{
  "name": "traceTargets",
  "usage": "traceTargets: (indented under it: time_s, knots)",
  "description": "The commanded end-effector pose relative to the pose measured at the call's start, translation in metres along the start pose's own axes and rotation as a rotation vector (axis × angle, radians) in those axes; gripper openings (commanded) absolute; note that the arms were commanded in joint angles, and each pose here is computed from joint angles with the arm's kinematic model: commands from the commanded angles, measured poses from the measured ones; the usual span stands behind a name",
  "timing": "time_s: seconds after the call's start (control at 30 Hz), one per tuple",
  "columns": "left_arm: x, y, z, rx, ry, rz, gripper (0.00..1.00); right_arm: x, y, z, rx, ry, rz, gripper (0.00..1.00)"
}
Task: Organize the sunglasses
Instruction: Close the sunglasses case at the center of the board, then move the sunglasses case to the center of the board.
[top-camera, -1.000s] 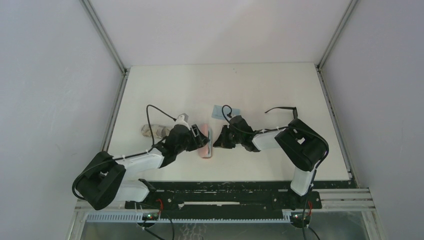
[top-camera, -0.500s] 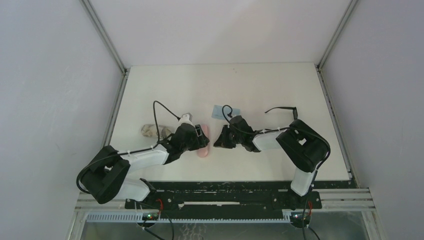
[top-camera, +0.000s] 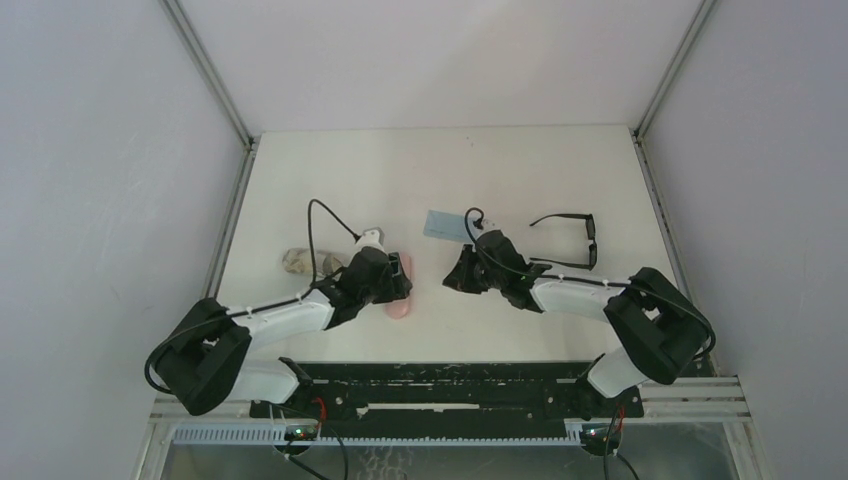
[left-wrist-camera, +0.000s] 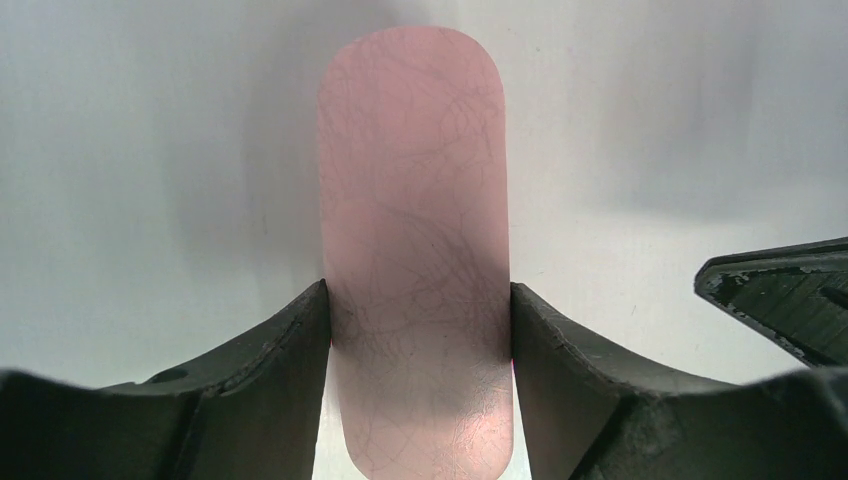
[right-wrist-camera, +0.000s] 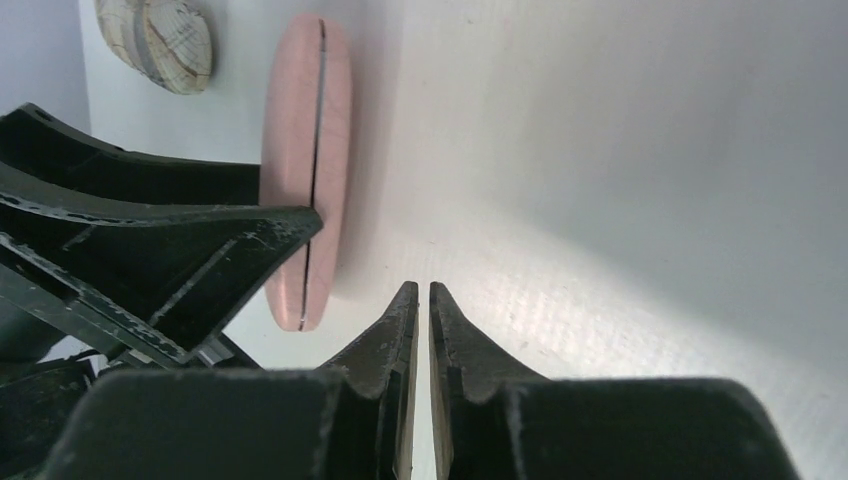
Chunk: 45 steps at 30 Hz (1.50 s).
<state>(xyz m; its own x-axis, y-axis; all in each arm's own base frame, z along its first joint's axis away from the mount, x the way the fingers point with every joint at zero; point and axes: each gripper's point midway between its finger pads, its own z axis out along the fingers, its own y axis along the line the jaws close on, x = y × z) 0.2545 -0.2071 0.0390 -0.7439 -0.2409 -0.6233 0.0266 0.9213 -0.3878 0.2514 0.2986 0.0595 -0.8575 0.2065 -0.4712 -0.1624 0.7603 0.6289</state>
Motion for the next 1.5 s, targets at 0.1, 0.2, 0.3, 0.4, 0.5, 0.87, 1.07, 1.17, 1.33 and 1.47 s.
traceTargets:
  time_s: [0.1,0.2,0.3,0.4,0.5,0.87,1.07,1.17,1.33,1.47]
  knots:
    - [-0.002,0.004,-0.01,-0.018,0.026,0.11,0.63,-0.003,-0.011,-0.016,0.05,-0.04,-0.039,0.07]
    - [-0.002,0.004,-0.01,-0.018,0.031,0.132,0.68,-0.004,-0.012,-0.021,0.06,-0.047,-0.048,0.07]
    - [-0.001,0.006,-0.011,-0.024,0.041,0.15,0.77,-0.005,-0.015,-0.026,0.072,-0.056,-0.057,0.07]
    - [-0.001,0.004,-0.013,-0.011,0.043,0.154,0.82,-0.005,-0.016,-0.029,0.078,-0.062,-0.062,0.07]
    - [-0.002,0.001,-0.015,-0.001,0.043,0.158,0.87,-0.006,-0.017,-0.032,0.083,-0.063,-0.065,0.07]
    - [0.006,-0.006,-0.008,0.029,0.106,0.264,0.93,-0.007,-0.02,-0.035,0.091,-0.063,-0.079,0.07]
    - [0.006,-0.005,-0.003,0.004,0.13,0.294,0.83,-0.007,-0.021,-0.037,0.094,-0.06,-0.084,0.07]
    - [0.0,-0.004,-0.002,-0.021,0.128,0.312,0.72,-0.009,-0.022,-0.04,0.102,-0.067,-0.091,0.07]
    - [-0.019,-0.007,-0.002,-0.064,0.082,0.305,0.58,-0.011,-0.02,-0.049,0.096,-0.084,-0.103,0.07]
    - [-0.045,-0.017,0.0,-0.07,0.031,0.282,0.56,-0.012,-0.018,-0.059,0.087,-0.095,-0.11,0.07]
